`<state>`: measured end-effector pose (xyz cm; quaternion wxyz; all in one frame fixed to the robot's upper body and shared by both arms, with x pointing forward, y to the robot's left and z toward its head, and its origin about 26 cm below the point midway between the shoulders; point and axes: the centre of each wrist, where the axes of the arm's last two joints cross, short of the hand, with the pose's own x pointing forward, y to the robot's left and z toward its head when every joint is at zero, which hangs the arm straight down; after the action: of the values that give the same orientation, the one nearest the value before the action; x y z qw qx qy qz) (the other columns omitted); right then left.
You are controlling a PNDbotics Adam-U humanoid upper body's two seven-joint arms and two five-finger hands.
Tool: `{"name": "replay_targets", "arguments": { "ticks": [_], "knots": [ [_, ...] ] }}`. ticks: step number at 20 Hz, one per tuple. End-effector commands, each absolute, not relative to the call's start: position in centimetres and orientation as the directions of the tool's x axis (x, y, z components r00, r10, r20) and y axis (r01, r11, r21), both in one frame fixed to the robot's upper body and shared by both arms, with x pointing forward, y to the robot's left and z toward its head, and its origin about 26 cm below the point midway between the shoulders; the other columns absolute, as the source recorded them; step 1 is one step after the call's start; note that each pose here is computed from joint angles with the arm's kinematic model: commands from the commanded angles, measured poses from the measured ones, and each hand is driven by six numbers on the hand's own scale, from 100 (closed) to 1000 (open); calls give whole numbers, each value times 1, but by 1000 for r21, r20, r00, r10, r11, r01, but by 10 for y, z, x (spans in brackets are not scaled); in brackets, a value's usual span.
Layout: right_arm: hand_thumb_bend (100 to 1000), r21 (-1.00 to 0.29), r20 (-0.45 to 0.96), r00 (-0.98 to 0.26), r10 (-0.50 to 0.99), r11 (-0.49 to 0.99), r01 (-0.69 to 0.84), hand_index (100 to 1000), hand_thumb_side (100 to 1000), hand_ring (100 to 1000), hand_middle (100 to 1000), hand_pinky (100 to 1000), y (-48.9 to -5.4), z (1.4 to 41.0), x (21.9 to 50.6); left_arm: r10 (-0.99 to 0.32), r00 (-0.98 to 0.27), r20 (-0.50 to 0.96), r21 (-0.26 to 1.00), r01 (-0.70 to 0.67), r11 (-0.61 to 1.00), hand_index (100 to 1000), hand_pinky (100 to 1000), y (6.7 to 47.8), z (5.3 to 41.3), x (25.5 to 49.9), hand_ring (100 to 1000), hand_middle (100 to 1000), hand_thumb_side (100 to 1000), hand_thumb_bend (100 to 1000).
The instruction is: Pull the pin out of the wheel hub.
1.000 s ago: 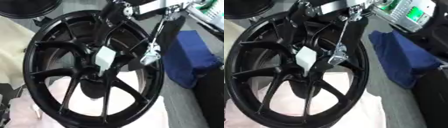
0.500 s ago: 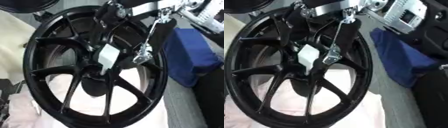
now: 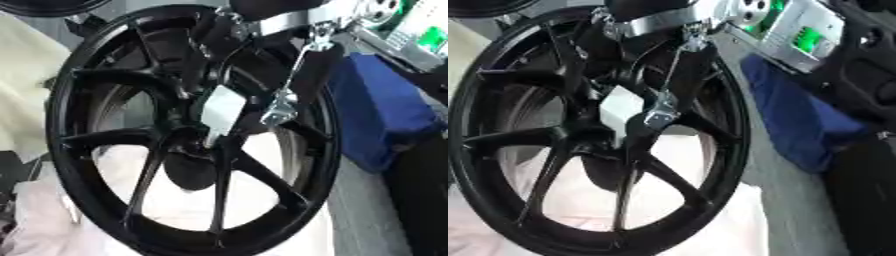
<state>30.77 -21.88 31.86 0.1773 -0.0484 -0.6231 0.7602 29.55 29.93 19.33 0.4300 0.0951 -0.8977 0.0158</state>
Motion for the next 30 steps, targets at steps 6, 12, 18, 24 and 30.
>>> {"name": "replay_targets", "arguments": {
  "ticks": [6,12,18,24,30],
  "knots": [
    [418,-961,141,-916,375,-172,-218,801,134,799,751,842,-231,317,317,-171,-636,752,59,-194,979,735,960,299,203,293,523,522,693,357],
    [424,-956,146,-914,379,-183,-228,786,136,795,737,840,-234,314,319,-171,-635,754,56,-197,979,735,960,299,202,293,523,521,693,358],
    [432,-953,147,-916,375,-195,-232,783,135,794,732,840,-234,315,317,-172,-634,754,56,-200,978,736,960,300,202,293,523,521,693,358],
    [445,-950,151,-904,401,-192,-244,771,112,792,725,837,-239,309,323,-168,-635,754,51,-198,979,736,961,299,202,293,523,521,695,358],
    [424,-949,173,-891,419,-171,-265,757,115,785,714,834,-247,300,325,-166,-638,752,47,-198,979,737,961,299,203,294,523,521,695,359]
  ]
}}
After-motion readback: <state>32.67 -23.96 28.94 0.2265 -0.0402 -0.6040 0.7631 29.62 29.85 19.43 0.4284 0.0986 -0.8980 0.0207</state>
